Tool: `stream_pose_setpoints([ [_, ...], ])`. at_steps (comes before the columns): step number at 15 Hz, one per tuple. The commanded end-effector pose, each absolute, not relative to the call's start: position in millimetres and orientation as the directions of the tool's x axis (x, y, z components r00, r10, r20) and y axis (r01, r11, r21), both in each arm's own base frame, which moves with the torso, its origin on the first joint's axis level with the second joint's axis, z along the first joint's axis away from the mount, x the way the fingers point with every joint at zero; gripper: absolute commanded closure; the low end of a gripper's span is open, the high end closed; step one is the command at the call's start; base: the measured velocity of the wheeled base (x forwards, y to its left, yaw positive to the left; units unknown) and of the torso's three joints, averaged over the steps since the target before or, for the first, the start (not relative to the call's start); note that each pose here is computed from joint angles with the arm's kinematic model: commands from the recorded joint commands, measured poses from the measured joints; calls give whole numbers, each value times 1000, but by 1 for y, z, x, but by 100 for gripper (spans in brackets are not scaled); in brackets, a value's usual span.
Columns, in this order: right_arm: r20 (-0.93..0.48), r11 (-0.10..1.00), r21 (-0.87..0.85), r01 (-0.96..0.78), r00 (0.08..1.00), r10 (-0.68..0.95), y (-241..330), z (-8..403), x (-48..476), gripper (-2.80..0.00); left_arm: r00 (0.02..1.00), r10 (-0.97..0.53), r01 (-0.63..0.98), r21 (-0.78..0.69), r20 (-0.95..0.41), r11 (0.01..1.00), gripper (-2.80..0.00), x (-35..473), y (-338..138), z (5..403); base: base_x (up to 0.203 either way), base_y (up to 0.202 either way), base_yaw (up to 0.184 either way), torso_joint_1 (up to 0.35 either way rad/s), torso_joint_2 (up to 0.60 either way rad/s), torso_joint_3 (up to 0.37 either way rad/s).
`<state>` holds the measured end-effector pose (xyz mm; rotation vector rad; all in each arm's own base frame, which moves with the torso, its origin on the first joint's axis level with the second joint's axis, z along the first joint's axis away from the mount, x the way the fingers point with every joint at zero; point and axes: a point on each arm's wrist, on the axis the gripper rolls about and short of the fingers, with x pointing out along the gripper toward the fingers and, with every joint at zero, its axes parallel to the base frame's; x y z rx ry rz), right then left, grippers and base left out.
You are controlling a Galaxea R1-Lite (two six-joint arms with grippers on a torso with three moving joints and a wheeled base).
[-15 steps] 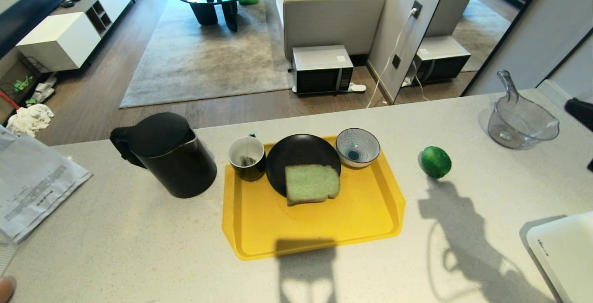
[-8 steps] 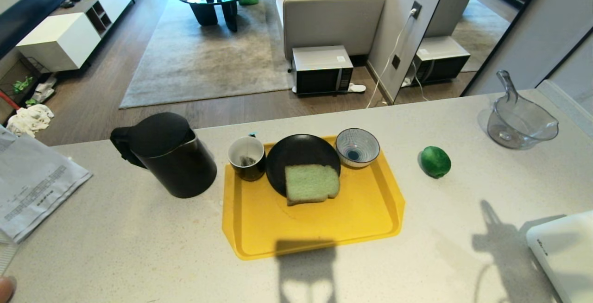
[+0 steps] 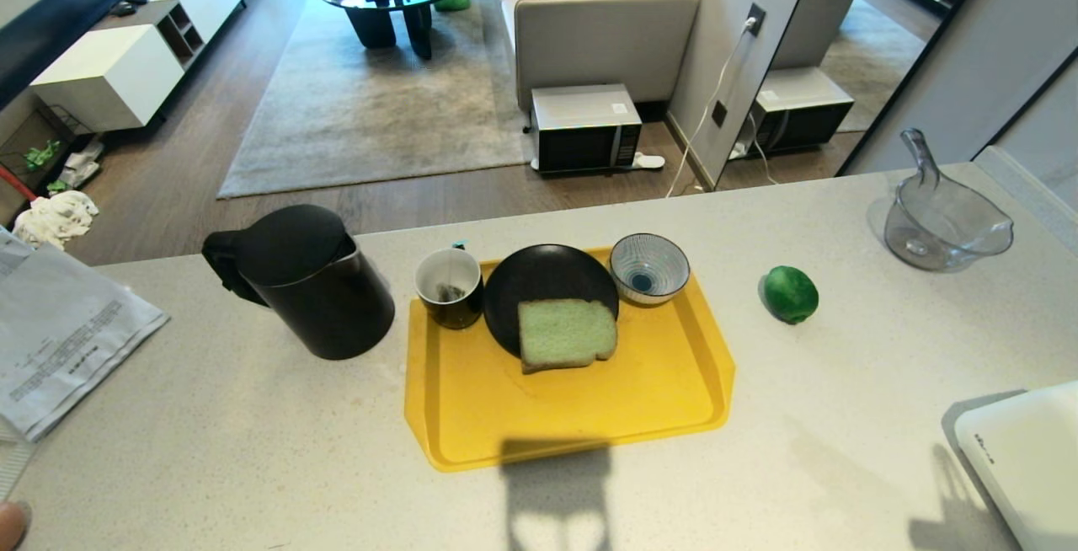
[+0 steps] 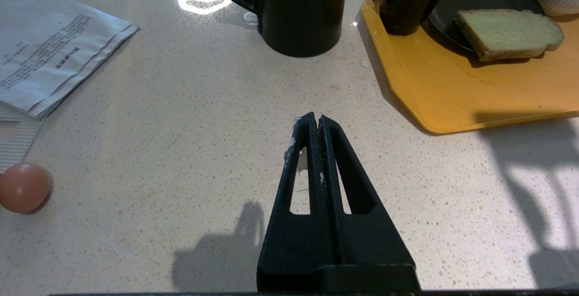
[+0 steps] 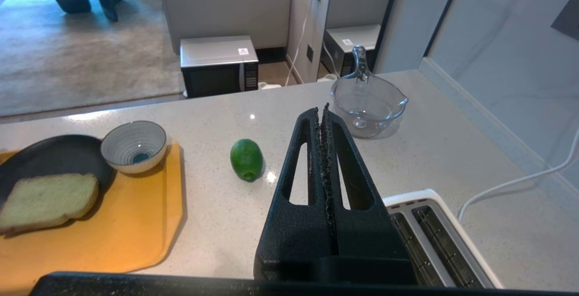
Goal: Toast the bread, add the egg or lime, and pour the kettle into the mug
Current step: Pick up the egg
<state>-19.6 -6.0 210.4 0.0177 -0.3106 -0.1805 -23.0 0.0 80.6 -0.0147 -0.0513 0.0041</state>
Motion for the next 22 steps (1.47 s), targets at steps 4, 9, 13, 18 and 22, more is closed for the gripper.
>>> stream_pose_setpoints([
  [4,283,995,1,96,955,-93,-3,138,-29,0,999,5,-4,-15,38,1000,0,-22,0,76,0,0,0,0,0,0],
  [9,128,999,-35,28,991,-23,-1,88,-24,0,999,6,-5,-15,37,1000,0,-22,0,76,0,0,0,0,0,0],
  [13,46,999,-43,20,999,-18,-1,80,-23,0,999,5,-4,-15,38,1000,0,-22,0,76,0,0,0,0,0,0],
  [18,-3,999,-39,-7,1000,7,0,75,-23,0,999,5,-4,-15,37,1000,0,-22,0,76,0,0,0,0,0,0],
  [22,-6,999,-49,-3,1000,3,0,75,-23,0,999,6,-6,-15,37,1000,0,-22,0,76,0,0,0,0,0,0],
])
